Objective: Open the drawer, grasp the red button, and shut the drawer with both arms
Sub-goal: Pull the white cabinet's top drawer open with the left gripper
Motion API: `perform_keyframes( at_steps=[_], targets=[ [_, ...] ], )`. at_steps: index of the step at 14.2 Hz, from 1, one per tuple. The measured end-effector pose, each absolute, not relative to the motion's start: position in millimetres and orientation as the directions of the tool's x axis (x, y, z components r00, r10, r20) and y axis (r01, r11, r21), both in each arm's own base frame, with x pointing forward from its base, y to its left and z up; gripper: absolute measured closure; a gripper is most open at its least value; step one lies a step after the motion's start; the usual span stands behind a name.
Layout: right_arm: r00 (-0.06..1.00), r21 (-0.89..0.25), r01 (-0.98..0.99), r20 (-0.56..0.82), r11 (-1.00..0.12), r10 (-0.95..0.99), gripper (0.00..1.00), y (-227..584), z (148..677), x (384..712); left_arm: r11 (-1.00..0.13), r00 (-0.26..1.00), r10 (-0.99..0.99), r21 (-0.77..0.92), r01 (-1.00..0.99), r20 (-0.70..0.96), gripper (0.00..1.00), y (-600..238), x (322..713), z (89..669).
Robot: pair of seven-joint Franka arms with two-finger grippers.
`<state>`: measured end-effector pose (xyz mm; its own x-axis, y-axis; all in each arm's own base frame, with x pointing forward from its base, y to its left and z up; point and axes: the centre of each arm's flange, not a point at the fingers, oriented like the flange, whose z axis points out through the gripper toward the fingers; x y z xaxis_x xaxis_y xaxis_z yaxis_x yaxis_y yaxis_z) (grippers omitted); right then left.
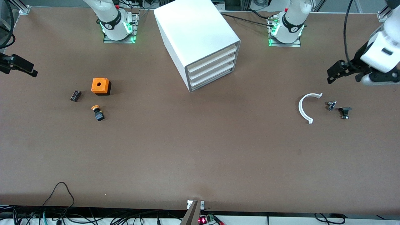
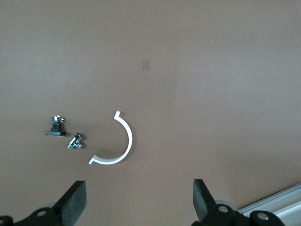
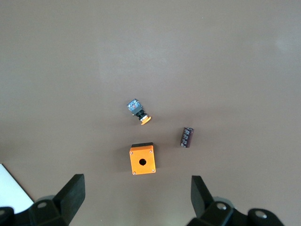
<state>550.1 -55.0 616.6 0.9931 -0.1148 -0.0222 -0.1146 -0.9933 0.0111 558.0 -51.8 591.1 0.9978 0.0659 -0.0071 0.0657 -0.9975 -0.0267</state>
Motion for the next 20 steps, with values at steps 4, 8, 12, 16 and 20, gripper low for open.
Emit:
perform_keyframes(
  at_steps=[4,8,12,16,20],
  targets=[
    [0.993,0.011,-0.115,-0.022,-0.993,-0.115,0.0,-55.1,616.6,550.1,-0.998,0.992,-0.064,0.011,-0.063,-0.109,0.0,-76.6,567.4,549.4],
    [0.993,0.011,-0.115,-0.022,-0.993,-0.115,0.0,-55.0,616.2,550.5,-0.957,0.955,-0.091,0.291,-0.006,-0.281,0.0,-117.7,573.4,471.7],
    [0.994,0.011,-0.098,-0.041,-0.995,-0.098,0.0,-46.5,602.6,558.8,-0.835,0.893,-0.205,0.548,0.054,-0.4,0.0,-162.0,564.2,361.8],
    [0.995,0.013,-0.046,-0.085,-0.999,-0.047,0.0,-16.5,575.6,573.2,-0.695,0.837,-0.372,0.718,0.036,-0.402,0.0,-218.5,518.1,276.7],
    [0.993,0.012,-0.02,-0.113,-1.0,-0.021,0.0,-1.2,559.9,579.6,-0.66,0.792,-0.459,0.751,0.0,-0.404,0.01,-272.1,458.8,231.0]
  ],
)
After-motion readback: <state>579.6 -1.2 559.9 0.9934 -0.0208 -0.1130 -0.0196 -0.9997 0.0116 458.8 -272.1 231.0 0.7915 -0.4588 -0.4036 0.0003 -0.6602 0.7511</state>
